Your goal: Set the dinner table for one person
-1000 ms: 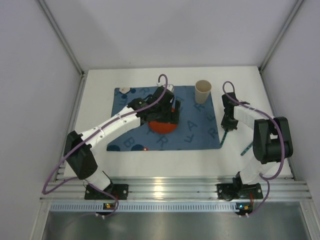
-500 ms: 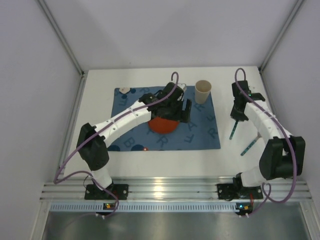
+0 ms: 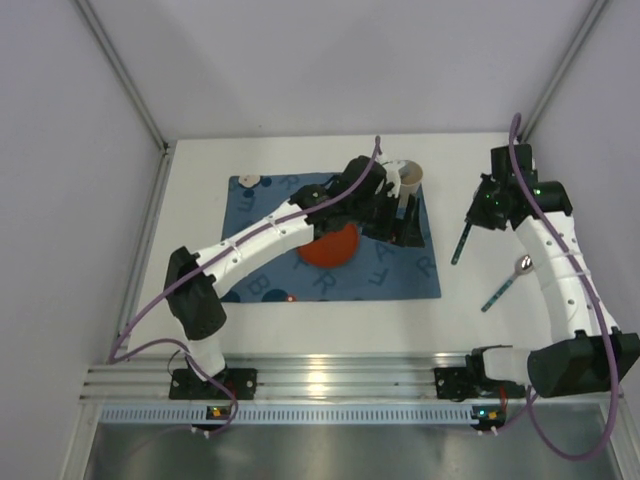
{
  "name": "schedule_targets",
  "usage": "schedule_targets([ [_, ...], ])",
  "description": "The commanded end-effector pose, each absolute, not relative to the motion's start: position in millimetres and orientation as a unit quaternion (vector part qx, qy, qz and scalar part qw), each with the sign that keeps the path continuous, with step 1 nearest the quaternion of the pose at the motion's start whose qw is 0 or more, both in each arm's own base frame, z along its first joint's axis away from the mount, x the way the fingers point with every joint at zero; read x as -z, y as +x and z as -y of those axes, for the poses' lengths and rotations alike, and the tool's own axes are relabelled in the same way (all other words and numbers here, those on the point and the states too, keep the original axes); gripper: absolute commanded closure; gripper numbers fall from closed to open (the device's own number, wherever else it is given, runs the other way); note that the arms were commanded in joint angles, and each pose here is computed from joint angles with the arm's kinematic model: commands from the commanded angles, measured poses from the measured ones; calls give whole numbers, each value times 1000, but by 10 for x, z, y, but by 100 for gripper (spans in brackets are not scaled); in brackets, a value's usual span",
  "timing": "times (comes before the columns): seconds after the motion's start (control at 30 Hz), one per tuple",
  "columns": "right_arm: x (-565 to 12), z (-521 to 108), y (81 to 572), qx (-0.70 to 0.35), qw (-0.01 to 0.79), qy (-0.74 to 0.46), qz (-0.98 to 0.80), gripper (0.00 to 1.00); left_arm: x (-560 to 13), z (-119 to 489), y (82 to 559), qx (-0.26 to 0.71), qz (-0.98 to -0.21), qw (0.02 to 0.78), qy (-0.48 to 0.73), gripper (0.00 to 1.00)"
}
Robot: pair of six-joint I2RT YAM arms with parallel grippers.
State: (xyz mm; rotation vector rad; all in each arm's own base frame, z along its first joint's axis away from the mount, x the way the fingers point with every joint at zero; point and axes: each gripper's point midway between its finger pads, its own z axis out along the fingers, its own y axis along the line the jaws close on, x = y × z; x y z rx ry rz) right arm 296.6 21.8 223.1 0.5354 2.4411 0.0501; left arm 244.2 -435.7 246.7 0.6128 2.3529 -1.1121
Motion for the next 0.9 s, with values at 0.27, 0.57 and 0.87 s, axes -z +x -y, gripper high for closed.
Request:
schedule_targets([
  [0.27,-2892,-633,2886,-141,354,163,-910,100,-2761,4886,2393,480,-804,239,258,12],
  [0.57,-2872,-782,2729,-181,340,164,-908,100,-2798,5088,2453,502,-795,231,248,13],
  [0.87,-2903,-854,2734,-199,339,163,-905,100,-2833,5224,2429,525,-783,216,254,37],
])
